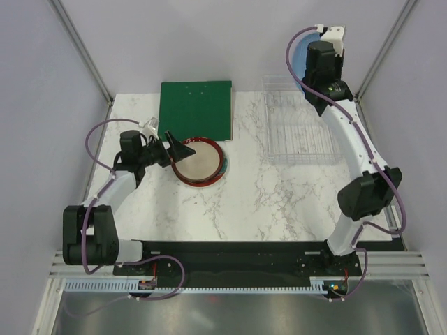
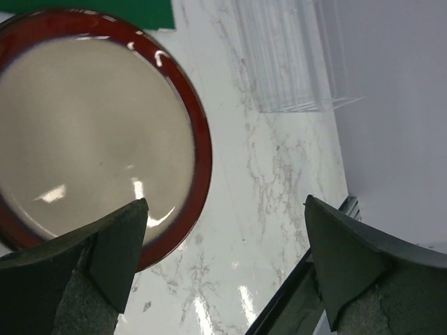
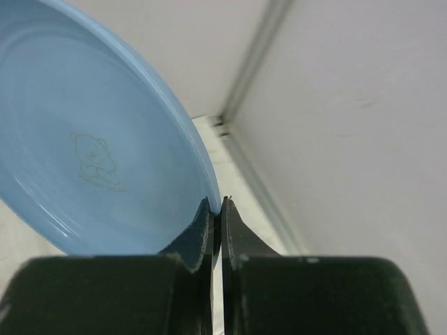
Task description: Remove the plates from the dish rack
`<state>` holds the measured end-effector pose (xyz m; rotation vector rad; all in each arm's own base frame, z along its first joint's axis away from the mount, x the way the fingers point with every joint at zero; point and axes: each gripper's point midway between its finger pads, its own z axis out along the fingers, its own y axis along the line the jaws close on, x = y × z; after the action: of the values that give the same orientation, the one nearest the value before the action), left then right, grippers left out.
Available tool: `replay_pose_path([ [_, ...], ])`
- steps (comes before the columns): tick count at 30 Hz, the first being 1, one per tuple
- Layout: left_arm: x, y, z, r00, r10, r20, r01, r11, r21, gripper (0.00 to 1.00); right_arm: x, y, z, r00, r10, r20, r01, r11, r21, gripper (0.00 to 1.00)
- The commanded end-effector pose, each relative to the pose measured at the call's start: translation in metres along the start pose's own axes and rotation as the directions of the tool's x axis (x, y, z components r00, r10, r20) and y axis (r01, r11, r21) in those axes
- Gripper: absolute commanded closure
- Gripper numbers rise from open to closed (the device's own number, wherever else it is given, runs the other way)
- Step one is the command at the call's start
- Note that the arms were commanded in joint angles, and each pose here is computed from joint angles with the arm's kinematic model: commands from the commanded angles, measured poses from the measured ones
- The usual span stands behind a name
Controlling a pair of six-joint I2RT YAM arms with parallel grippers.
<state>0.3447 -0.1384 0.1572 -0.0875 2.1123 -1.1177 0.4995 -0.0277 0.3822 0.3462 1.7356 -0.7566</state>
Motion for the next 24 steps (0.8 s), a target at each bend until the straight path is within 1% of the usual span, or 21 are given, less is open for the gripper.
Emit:
replay_pose_path([
  [1,-0.012,-0.051,-0.017,0.997,0.049,0.066,-0.060,0.982,0.178,0.00,0.000,0.040,-0.075,0.979,0.144,-0.146,-0.191,0.900,-0.393,1.00],
  [2,-0.012,-0.057,-0.021,0.996,0.051,0.078,-0.065,0.980,0.190,0.00,0.001,0.044,-0.084,0.976,0.142,-0.164,-0.200,0.880,-0.430,1.00],
  [3,-0.013,-0.062,-0.024,0.994,0.058,0.097,-0.077,0.975,0.207,0.00,-0.001,0.052,-0.101,0.969,0.161,-0.188,-0.235,0.833,-0.501,1.00],
  [4,-0.011,-0.067,-0.026,0.994,0.038,0.098,-0.060,0.972,0.227,0.00,0.008,0.062,-0.115,0.969,0.138,-0.206,-0.230,0.811,-0.538,1.00],
  [6,-0.011,-0.076,-0.031,0.992,0.046,0.118,-0.075,0.966,0.248,0.00,0.007,0.067,-0.141,0.964,0.147,-0.222,-0.255,0.748,-0.613,1.00],
  [7,-0.010,-0.079,-0.032,0.992,0.052,0.118,-0.080,0.964,0.255,0.00,0.016,0.076,-0.155,0.960,0.136,-0.243,-0.264,0.724,-0.638,1.00],
  [8,-0.009,-0.083,-0.035,0.990,0.063,0.127,-0.095,0.961,0.261,0.00,0.013,0.074,-0.166,0.958,0.147,-0.244,-0.275,0.699,-0.660,1.00],
  [10,-0.007,-0.088,-0.038,0.988,0.073,0.134,-0.107,0.957,0.270,0.00,0.026,0.083,-0.184,0.950,0.134,-0.284,-0.300,0.655,-0.694,1.00],
  [11,-0.004,-0.087,-0.039,0.988,0.070,0.138,-0.105,0.958,0.268,0.00,0.024,0.080,-0.194,0.947,0.147,-0.287,-0.313,0.629,-0.711,1.00],
  [13,-0.003,-0.095,-0.042,0.984,0.079,0.158,-0.122,0.950,0.287,0.00,0.035,0.094,-0.217,0.940,0.129,-0.316,-0.333,0.560,-0.758,1.00],
  [14,0.001,-0.093,-0.041,0.985,0.068,0.157,-0.111,0.953,0.283,0.00,0.035,0.094,-0.227,0.935,0.135,-0.328,-0.348,0.534,-0.770,1.00],
  [19,0.009,-0.101,-0.039,0.985,0.064,0.163,-0.111,0.949,0.296,0.00,0.062,0.115,-0.270,0.933,0.064,-0.354,-0.341,0.467,-0.816,1.00],
  [22,0.011,-0.104,-0.037,0.982,0.062,0.176,-0.112,0.950,0.292,0.00,0.068,0.121,-0.291,0.933,0.045,-0.357,-0.341,0.428,-0.837,1.00],
  [24,0.010,-0.105,-0.036,0.980,0.060,0.188,-0.113,0.951,0.287,0.00,0.070,0.124,-0.299,0.934,0.037,-0.355,-0.337,0.418,-0.844,1.00],
])
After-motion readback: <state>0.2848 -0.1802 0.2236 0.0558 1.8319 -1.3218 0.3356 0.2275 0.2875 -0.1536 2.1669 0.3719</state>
